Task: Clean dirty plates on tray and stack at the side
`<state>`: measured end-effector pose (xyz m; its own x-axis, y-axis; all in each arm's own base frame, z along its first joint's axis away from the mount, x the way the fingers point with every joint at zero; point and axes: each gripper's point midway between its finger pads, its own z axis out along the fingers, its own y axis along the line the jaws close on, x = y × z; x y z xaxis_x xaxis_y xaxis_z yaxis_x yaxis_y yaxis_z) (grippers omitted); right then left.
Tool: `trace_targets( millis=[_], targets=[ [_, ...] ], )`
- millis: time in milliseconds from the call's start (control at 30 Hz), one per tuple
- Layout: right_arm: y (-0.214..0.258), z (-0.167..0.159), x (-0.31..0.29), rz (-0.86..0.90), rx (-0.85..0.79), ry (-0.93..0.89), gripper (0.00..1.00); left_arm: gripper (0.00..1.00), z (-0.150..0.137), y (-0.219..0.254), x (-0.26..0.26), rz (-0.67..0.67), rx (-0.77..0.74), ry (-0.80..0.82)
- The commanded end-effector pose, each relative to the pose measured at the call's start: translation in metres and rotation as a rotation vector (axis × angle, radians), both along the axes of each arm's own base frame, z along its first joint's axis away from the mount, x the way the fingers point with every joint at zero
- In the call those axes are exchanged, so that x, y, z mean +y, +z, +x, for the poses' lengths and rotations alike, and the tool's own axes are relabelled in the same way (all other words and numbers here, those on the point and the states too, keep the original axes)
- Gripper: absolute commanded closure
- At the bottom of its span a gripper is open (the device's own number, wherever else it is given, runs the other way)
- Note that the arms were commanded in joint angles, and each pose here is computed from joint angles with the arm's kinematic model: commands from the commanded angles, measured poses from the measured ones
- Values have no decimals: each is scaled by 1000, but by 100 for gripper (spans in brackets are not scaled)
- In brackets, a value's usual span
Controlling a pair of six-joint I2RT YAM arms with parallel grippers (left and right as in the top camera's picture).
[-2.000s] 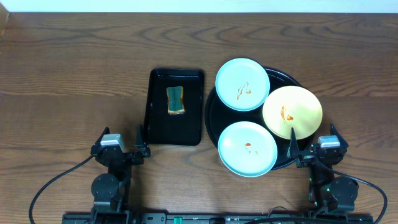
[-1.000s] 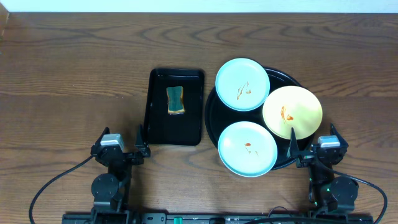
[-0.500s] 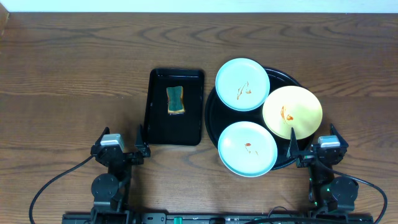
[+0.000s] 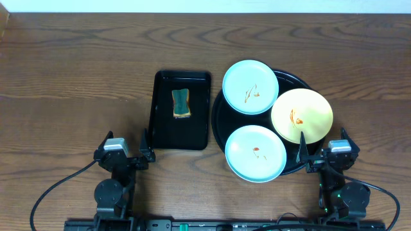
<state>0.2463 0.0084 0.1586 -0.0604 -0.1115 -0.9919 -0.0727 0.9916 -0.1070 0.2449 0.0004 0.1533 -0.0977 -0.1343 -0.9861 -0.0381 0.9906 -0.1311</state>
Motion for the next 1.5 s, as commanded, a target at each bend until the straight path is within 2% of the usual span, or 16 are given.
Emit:
trace_targets(
  millis=[0, 500, 600, 900, 1267, 1467],
  targets=[
    [-2, 0, 6, -6, 6, 25, 1, 7, -1, -17, 3, 20, 56, 10],
    [-2, 0, 6, -6, 6, 25, 1, 7, -1, -13, 3, 18, 40, 10],
    [-2, 0, 6, -6, 6, 25, 1, 7, -1, -15, 3, -23, 47, 16],
    [0, 0, 5, -7, -3, 19, 1, 7, -1, -12, 3, -36, 64, 18],
    [-5, 1, -2, 92, 37, -26, 1, 7, 11, 1, 2, -59, 190, 26],
    [-2, 2, -5, 142, 147, -60, 1, 7, 25, 14, 1, -51, 321, 30]
  ],
)
